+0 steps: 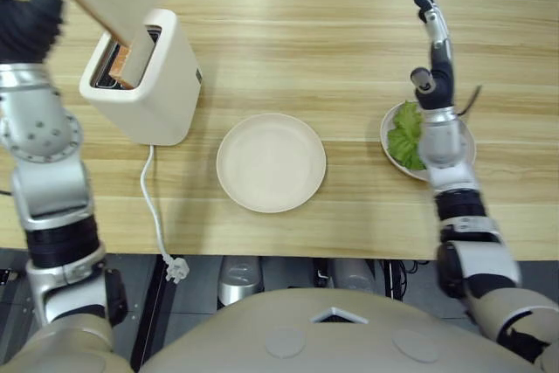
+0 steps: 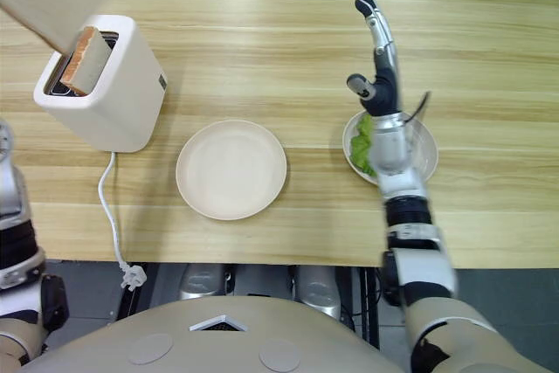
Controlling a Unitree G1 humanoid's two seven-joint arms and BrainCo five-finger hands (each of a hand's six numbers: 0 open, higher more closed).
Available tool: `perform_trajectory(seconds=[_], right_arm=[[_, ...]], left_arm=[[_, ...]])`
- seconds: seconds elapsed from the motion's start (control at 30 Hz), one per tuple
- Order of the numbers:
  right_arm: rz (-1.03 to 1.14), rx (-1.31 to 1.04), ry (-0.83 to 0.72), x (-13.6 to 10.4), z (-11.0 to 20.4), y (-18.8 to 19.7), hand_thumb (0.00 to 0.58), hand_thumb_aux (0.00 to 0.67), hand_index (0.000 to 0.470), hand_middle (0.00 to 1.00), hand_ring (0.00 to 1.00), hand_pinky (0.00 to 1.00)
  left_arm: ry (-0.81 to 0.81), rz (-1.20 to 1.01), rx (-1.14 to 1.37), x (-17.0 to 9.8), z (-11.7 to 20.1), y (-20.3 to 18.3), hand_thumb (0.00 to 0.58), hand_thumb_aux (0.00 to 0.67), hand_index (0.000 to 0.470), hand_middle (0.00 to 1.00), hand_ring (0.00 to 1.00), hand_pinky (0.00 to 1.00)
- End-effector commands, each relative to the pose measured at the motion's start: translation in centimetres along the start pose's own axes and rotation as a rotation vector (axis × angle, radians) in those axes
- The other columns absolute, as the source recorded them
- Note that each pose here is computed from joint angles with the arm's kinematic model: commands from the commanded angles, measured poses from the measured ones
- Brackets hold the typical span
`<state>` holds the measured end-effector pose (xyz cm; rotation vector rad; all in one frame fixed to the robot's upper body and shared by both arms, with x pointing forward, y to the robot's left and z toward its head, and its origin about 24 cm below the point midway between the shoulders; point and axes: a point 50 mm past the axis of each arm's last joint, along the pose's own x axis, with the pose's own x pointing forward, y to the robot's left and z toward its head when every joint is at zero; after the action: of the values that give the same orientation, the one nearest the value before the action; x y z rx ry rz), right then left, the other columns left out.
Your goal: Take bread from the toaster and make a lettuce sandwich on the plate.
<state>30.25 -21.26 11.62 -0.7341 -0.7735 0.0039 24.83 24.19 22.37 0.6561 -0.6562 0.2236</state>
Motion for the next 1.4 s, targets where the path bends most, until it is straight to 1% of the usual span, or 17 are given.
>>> perform_trajectory(seconds=[0.03, 0.1, 0.17, 0.33, 0.43, 0.57, 0.8, 1.0, 1.03, 1.07, 1.1, 1.13, 1.27, 1.4], right_arm=[[0.088, -0.340, 0.028, -2.0, -2.8, -2.2, 0.000, 0.000, 0.000, 0.00, 0.00, 0.00], [0.103, -0.479, 0.059, -3.2, -4.2, -4.0, 0.000, 0.000, 0.000, 0.00, 0.00, 0.00], [0.149, -0.589, 0.091, -4.9, -5.4, -4.9, 0.000, 0.000, 0.000, 0.00, 0.00, 0.00], [0.329, -0.719, 0.142, -9.1, -7.2, -4.2, 0.000, 0.000, 0.000, 0.00, 0.00, 0.00], [0.360, -0.728, 0.173, -10.7, -7.5, -4.0, 0.000, 0.000, 0.000, 0.00, 0.00, 0.00], [0.379, -0.732, 0.183, -11.2, -7.6, -3.6, 0.000, 0.000, 0.000, 0.00, 0.00, 0.00], [0.411, -0.747, 0.177, -11.6, -7.7, -3.2, 0.000, 0.000, 0.000, 0.00, 0.00, 0.00], [0.421, -0.750, 0.204, -12.1, -7.8, -3.2, 0.000, 0.000, 0.000, 0.00, 0.00, 0.00], [0.428, -0.752, 0.207, -12.2, -7.8, -3.2, 0.000, 0.000, 0.000, 0.00, 0.00, 0.00], [0.431, -0.754, 0.209, -12.3, -7.8, -3.2, 0.000, 0.000, 0.000, 0.00, 0.00, 0.00], [0.431, -0.753, 0.210, -12.3, -7.9, -3.2, 0.000, 0.000, 0.000, 0.00, 0.00, 0.00], [0.430, -0.752, 0.211, -12.3, -7.9, -3.2, 0.000, 0.000, 0.000, 0.00, 0.00, 0.00], [0.425, -0.753, 0.210, -12.2, -7.9, -3.2, 0.000, 0.000, 0.000, 0.00, 0.00, 0.00], [0.428, -0.754, 0.208, -12.2, -7.9, -3.2, 0.000, 0.000, 0.000, 0.00, 0.00, 0.00]], left_arm=[[0.166, -0.350, -0.342, -2.3, -1.3, -5.4, 0.580, 0.670, 0.460, 1.00, 1.00, 1.00], [0.232, -0.455, -0.377, -3.4, -2.3, -7.2, 0.580, 0.670, 0.460, 1.00, 1.00, 1.00], [0.306, -0.545, -0.396, -4.5, -3.7, -8.8, 0.580, 0.670, 0.460, 1.00, 1.00, 1.00], [0.380, -0.727, -0.368, -6.9, -5.8, -11.8, 0.580, 0.670, 0.460, 1.00, 1.00, 1.00], [0.421, -0.806, -0.344, -7.6, -7.2, -13.0, 0.580, 0.670, 0.460, 1.00, 1.00, 1.00], [0.449, -0.890, -0.351, -8.8, -7.9, -13.5, 0.580, 0.670, 0.460, 1.00, 1.00, 1.00], [0.441, -1.029, -0.338, -10.2, -7.8, -13.4, 0.580, 0.670, 0.460, 1.00, 1.00, 1.00], [0.444, -1.093, -0.289, -11.0, -7.8, -13.7, 0.580, 0.670, 0.460, 1.00, 1.00, 1.00], [0.446, -1.091, -0.269, -11.1, -7.9, -13.8, 0.487, 0.402, 0.276, 1.00, 1.00, 1.00], [0.449, -1.087, -0.248, -11.2, -8.0, -13.9, 0.112, 0.068, 0.047, 1.00, 1.00, 1.00], [0.454, -1.080, -0.233, -11.2, -8.2, -13.9, 0.112, 0.068, 0.047, 1.00, 1.00, 1.00], [0.461, -1.067, -0.225, -11.3, -8.3, -14.0, 0.000, 0.000, 0.000, 1.00, 1.00, 1.00], [0.471, -0.996, -0.136, -10.6, -9.3, -13.6, 0.000, 0.000, 0.000, 1.00, 1.00, 1.00], [0.440, -0.891, -0.063, -8.8, -9.2, -12.1, 0.000, 0.000, 0.000, 1.00, 1.00, 1.00]])
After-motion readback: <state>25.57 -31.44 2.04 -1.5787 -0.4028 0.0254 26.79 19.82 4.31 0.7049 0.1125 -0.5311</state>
